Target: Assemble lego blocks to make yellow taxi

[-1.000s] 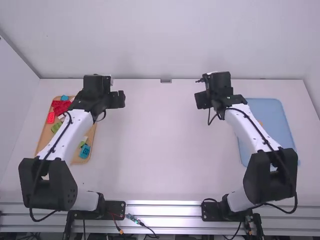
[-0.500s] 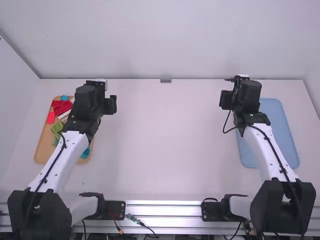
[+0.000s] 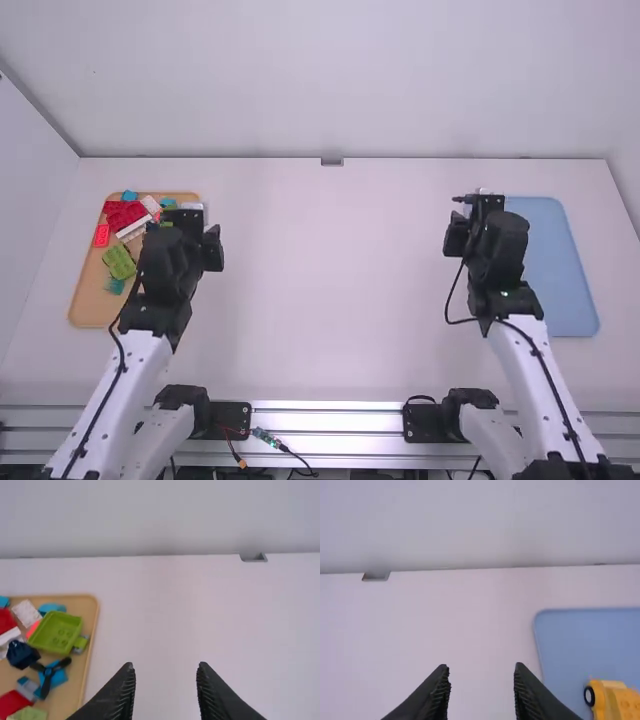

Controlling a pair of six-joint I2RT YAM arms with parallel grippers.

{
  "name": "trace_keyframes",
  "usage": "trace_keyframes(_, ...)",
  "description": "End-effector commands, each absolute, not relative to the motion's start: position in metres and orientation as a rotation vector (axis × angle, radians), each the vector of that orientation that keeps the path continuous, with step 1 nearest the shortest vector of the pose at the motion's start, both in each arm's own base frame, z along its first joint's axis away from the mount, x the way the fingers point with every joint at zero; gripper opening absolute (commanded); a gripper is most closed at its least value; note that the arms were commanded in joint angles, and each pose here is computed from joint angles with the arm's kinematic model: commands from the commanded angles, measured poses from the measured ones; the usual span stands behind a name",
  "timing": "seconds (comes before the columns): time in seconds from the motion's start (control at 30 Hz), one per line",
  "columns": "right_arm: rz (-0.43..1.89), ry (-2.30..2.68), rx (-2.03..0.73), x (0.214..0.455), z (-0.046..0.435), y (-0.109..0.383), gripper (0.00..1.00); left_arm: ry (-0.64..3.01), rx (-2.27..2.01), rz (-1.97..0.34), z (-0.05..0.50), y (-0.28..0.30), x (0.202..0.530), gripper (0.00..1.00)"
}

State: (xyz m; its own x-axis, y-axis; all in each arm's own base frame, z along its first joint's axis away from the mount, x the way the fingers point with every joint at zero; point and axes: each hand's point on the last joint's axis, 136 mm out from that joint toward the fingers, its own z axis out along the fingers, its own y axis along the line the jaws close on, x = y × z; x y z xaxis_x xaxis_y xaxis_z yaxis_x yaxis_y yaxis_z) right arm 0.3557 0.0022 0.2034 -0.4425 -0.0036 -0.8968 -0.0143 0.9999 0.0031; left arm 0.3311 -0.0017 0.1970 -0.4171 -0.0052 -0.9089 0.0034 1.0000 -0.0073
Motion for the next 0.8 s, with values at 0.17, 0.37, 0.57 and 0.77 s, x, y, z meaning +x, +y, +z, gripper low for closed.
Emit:
trace_keyframes(0.17,0.016,2.020,-0.010,0.319,0.180,0.003,0.19,1.986,0.000,0.000,0.171,0.000,0.299,0.17)
trace_keyframes(0.37,0.016,2.020,-0.010,0.293,0.154,0.003,0.04,1.986,0.000,0.000,0.143,0.000,0.277,0.04)
trace_keyframes(0.57,0.016,2.020,-0.010,0.273,0.127,0.003,0.00,1.986,0.000,0.000,0.116,0.000,0.261,0.00)
trace_keyframes(0.77,0.016,2.020,-0.010,0.258,0.102,0.003,0.00,1.986,0.000,0.000,0.091,0.000,0.250,0.00)
